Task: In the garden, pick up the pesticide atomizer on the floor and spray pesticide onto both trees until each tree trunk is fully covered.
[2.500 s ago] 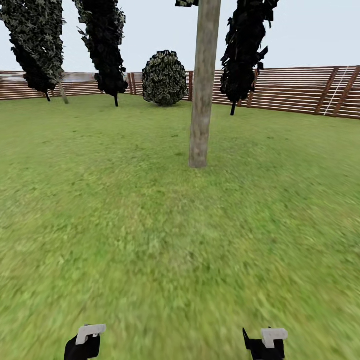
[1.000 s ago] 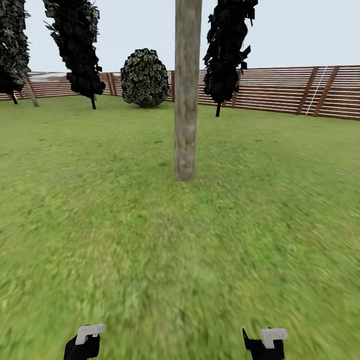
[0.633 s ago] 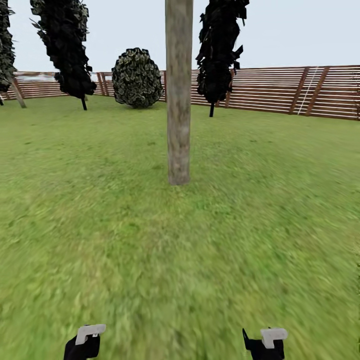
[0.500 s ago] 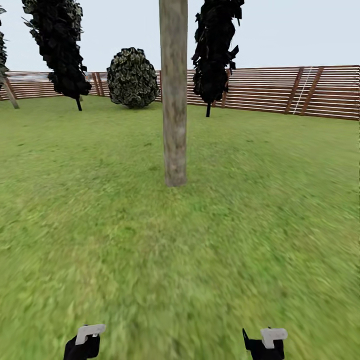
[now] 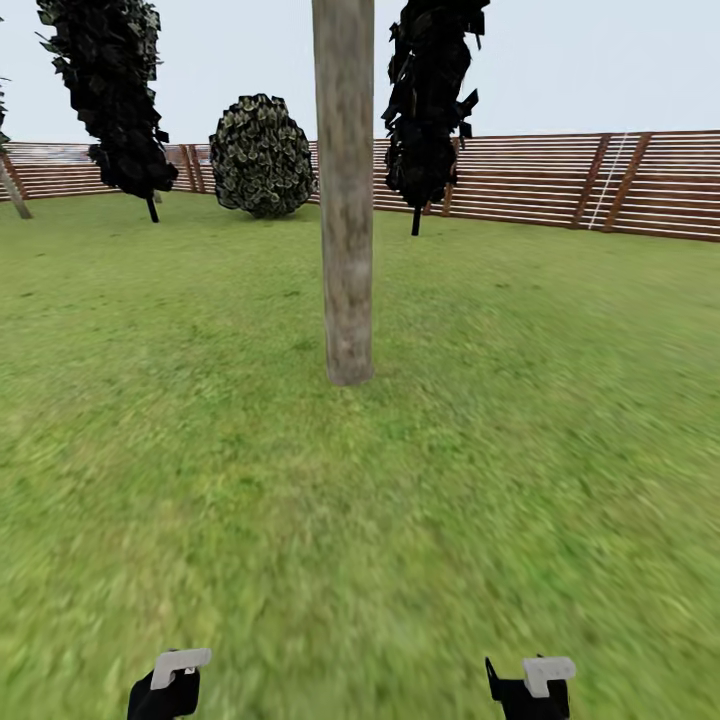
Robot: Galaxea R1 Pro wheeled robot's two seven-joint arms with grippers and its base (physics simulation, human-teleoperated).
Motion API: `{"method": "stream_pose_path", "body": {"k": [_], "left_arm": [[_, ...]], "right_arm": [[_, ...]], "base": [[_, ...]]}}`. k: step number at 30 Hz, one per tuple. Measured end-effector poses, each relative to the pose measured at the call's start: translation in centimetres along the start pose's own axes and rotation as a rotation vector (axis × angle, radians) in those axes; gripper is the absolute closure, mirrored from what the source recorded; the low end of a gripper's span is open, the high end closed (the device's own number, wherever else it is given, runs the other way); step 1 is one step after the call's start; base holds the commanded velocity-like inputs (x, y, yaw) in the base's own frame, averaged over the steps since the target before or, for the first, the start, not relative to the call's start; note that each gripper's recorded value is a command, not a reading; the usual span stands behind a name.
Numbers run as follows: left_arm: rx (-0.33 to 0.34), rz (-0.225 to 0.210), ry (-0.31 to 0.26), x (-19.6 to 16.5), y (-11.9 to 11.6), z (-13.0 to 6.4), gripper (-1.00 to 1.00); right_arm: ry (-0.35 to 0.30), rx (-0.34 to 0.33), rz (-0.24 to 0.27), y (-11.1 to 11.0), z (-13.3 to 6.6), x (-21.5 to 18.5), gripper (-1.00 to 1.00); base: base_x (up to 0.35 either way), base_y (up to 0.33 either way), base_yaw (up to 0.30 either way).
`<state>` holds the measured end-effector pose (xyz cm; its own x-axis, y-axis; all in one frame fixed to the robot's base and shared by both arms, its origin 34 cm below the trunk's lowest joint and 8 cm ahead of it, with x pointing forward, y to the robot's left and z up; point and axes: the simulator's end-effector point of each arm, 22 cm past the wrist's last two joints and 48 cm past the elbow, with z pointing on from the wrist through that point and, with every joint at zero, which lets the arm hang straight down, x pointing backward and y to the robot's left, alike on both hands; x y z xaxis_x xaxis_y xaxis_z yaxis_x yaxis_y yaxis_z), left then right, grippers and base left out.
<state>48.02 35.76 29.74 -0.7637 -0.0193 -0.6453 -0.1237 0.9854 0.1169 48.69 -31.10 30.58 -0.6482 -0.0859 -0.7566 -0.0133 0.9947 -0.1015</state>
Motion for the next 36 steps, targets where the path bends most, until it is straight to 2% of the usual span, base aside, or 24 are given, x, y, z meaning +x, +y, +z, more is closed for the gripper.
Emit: {"method": "stream_pose_path", "body": {"k": [36], "left_arm": [[0.0, 0.0, 0.0, 0.0, 0.0, 0.0, 1.0]], "right_arm": [[-0.002, -0.002, 0.0, 0.13, 0.02, -0.08, -1.0]], "base": [[0.335, 0.0, -0.018]]}}
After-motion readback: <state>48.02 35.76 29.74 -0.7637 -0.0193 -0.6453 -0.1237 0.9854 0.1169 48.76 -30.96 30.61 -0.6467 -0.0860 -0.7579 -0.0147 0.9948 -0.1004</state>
